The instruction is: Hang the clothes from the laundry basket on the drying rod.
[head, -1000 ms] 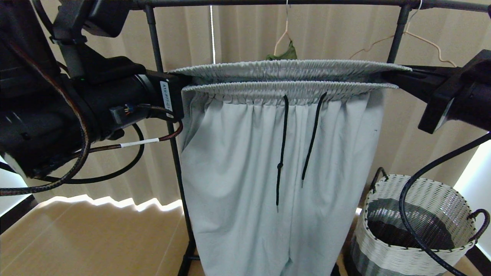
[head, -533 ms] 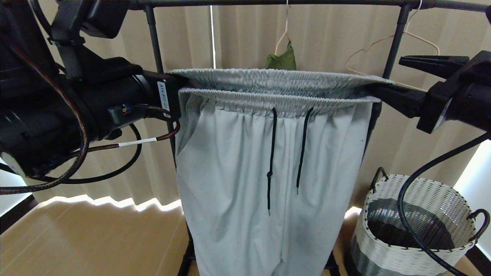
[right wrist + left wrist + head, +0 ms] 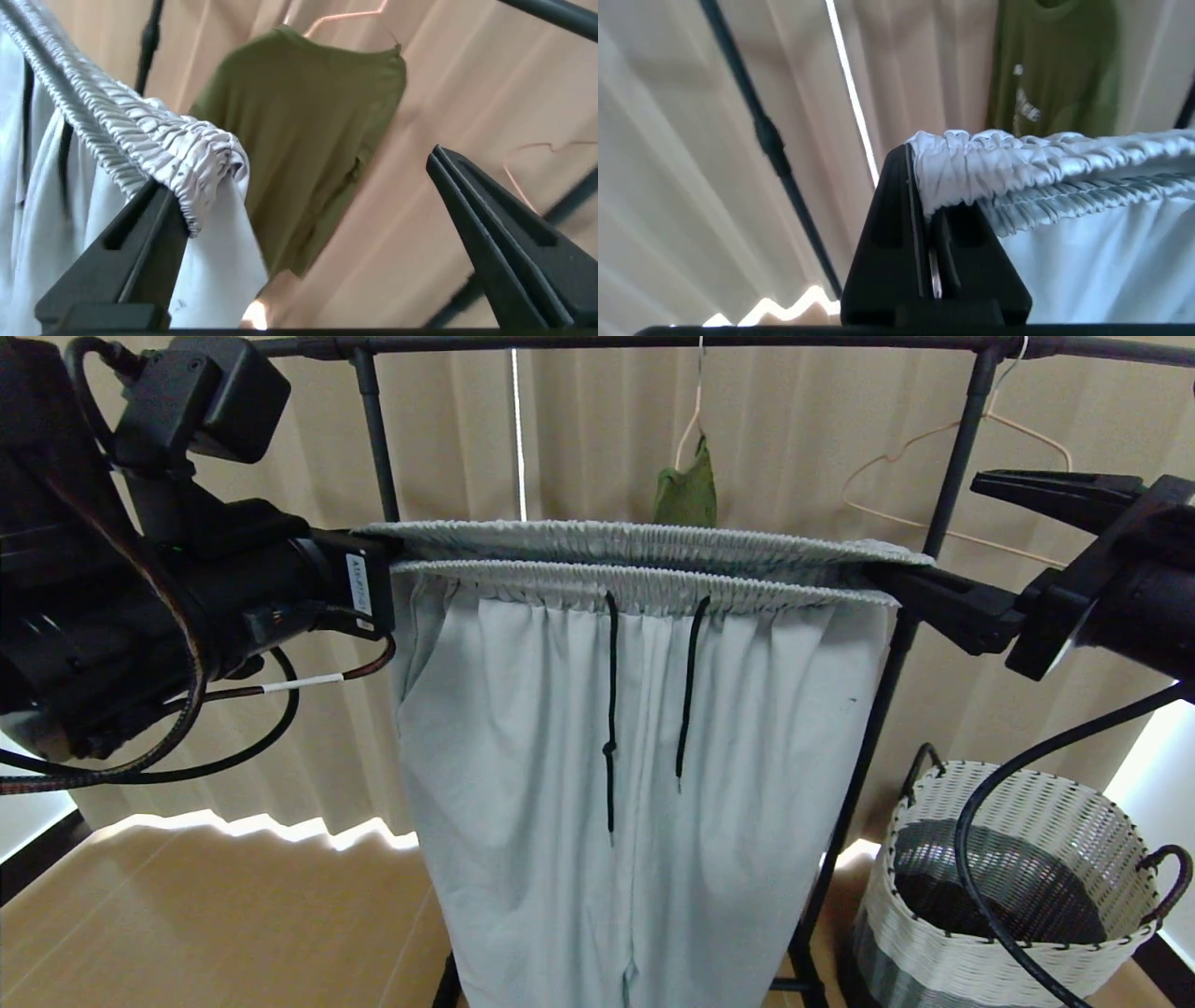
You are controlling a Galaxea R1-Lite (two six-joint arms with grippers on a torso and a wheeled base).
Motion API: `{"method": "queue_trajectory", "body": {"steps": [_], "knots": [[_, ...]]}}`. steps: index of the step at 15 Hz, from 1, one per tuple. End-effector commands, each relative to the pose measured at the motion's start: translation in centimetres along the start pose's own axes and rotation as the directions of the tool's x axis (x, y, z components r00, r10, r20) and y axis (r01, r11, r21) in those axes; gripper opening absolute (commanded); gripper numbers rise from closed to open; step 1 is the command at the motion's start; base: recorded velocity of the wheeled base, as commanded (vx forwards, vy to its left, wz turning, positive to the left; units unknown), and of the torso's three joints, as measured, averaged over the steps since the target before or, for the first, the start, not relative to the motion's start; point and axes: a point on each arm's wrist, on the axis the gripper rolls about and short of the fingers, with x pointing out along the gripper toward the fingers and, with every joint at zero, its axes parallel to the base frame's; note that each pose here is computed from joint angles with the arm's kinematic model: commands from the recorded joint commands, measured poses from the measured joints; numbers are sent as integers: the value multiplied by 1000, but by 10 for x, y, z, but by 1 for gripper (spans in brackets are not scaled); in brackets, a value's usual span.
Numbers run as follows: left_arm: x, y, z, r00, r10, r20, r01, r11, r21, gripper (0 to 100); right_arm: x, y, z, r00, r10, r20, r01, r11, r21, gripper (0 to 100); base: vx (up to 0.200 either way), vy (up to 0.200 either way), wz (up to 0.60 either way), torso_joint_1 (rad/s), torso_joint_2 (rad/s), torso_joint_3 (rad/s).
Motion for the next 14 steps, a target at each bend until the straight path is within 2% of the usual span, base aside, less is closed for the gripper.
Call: {"method": "queue_trajectory", "body": {"steps": [1, 7, 10, 14], "knots": [[1, 2, -3, 1000, 12, -9, -12, 1000, 1, 0, -1, 1, -1, 1000, 5, 1, -5, 1000, -1, 100, 0, 0, 0, 0, 0, 0], [3, 5, -7, 999, 25, -25, -25, 1000, 11, 0, -10, 2, -2, 1000, 22, 7, -22, 1000, 1, 100, 0, 0, 0, 0, 0, 0], [4, 11, -8, 996, 81, -36, -80, 997, 22, 0, -26, 5, -1, 995, 87, 45, -87, 996, -3, 100, 0, 0, 0, 0, 0, 0], [4, 11, -7, 996, 89, -32, -88, 995, 43, 0, -26, 6, -4, 993, 111, 42, -111, 994, 3, 100, 0, 0, 0, 0, 0, 0]]}}
